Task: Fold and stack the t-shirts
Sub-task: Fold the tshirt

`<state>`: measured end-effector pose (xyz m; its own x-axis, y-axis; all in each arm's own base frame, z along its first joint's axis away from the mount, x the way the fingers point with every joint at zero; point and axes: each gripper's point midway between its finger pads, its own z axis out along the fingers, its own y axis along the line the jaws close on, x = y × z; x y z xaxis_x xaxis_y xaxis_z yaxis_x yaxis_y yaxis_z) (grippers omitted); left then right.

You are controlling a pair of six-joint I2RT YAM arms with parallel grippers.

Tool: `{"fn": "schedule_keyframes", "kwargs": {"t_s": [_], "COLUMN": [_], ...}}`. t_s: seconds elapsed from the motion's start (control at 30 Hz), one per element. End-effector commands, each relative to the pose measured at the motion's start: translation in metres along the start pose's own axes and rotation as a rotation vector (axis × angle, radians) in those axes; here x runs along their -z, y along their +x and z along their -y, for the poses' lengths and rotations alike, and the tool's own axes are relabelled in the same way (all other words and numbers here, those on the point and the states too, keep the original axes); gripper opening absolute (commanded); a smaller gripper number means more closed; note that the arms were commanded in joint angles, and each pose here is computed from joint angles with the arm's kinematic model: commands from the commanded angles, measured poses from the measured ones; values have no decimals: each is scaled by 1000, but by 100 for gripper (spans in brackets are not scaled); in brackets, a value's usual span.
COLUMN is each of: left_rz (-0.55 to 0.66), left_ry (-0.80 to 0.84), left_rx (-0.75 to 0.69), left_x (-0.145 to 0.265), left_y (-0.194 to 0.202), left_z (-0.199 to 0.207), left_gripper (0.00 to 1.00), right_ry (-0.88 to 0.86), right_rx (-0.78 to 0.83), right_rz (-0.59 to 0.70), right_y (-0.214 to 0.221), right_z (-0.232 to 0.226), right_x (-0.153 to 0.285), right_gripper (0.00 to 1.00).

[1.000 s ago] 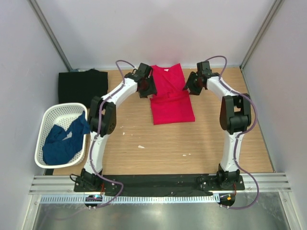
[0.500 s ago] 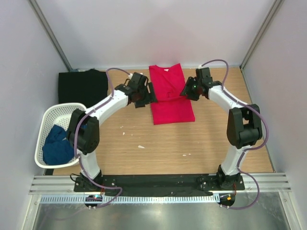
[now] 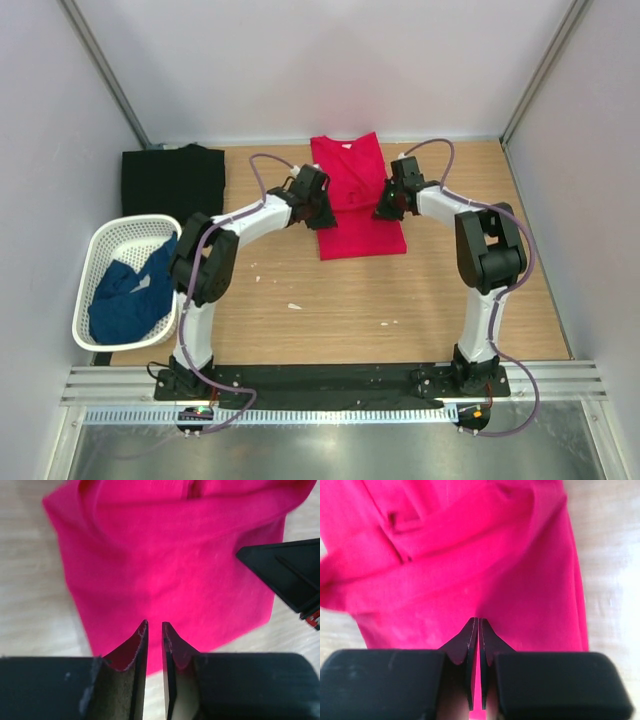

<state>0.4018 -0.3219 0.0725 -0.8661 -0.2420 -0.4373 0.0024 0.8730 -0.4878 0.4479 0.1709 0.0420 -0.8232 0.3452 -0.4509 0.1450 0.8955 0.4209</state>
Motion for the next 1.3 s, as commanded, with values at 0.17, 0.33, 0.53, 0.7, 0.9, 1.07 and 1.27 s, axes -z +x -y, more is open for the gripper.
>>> {"fn": "schedule_keyframes", "kwargs": {"t_s": [0.17,0.33,0.53,0.7,0.9,1.07,1.27], "left_rz": [123,138,162,178,168,210,260], "left_ry": [45,30,20,13,45,44,1], "left_rx": [-21,-20,-19,-26,-94,-167,-189], "left_x": [-32,-57,-80,-85,-76,-36,33], "left_y": [-55,-68,-86,-97,-99,-117,-116], "left_z": [25,20,11,4,11,24,19], "left_gripper": [14,14,14,15,17,21,32], "right_ry": [-14,-11,-1,-3,-38,-34,14], "right_rx": [28,31,21,33,137,243,245], "right_rz": [156,180,209,213,254,330,363], "right_y": [-63,-74,-83,-84,-103,-129,-128], "right_z": [-23,-25,-22,-22,-33,-44,-37], "right_x": [-17,-30,-47,-46,-25,11,62], "right_gripper": [10,10,10,10,10,13,24]}}
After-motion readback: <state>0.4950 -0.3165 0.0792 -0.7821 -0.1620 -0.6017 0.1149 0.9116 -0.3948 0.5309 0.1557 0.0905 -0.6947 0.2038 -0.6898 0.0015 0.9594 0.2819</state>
